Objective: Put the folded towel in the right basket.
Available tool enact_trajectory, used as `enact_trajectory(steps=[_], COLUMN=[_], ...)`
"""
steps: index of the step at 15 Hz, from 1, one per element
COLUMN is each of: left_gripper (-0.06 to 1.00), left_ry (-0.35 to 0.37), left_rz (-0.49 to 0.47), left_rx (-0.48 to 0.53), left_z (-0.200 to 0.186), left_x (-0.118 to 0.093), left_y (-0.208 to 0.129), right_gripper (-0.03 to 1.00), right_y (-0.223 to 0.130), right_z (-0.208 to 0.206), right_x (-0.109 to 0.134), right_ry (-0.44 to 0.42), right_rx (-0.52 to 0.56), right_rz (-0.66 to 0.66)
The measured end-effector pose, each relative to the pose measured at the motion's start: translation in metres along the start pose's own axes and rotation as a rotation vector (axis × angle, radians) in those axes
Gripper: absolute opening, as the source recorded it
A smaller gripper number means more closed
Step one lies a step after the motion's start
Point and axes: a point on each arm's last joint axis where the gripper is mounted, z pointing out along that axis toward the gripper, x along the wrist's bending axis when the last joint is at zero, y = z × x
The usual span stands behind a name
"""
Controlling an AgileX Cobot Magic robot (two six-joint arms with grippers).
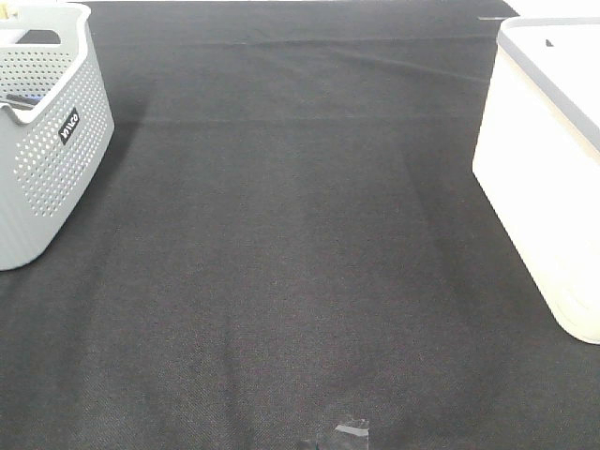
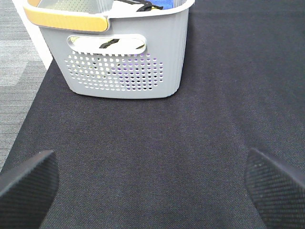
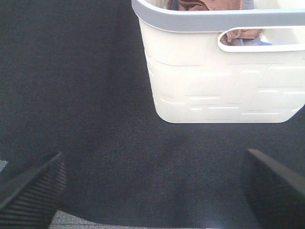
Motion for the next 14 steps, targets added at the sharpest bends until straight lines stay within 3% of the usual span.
enact_trajectory(steps=[3,7,14], left_gripper=[0.99,0.99,0.99], left_ry=[0.000,0.000,0.000], left_rz=[0.000,0.000,0.000], left_rx=[0.000,0.000,0.000], left_z=[0.0000,0.0000,0.0000], left_x=[0.0000,0.0000,0.0000], left_y=[0.0000,0.0000,0.0000], right_gripper=[0.95,0.95,0.95], right_y=[-0.0003,-0.0013,-0.0013], right_z=[-0.0002,-0.0016,-0.0016], right_x=[0.0004,0.0010,0.0013], right_ry=[-0.012,-0.163,-0.160], right_rx=[0.003,0.006,0.006], right_rz=[0.012,0.104,0.106])
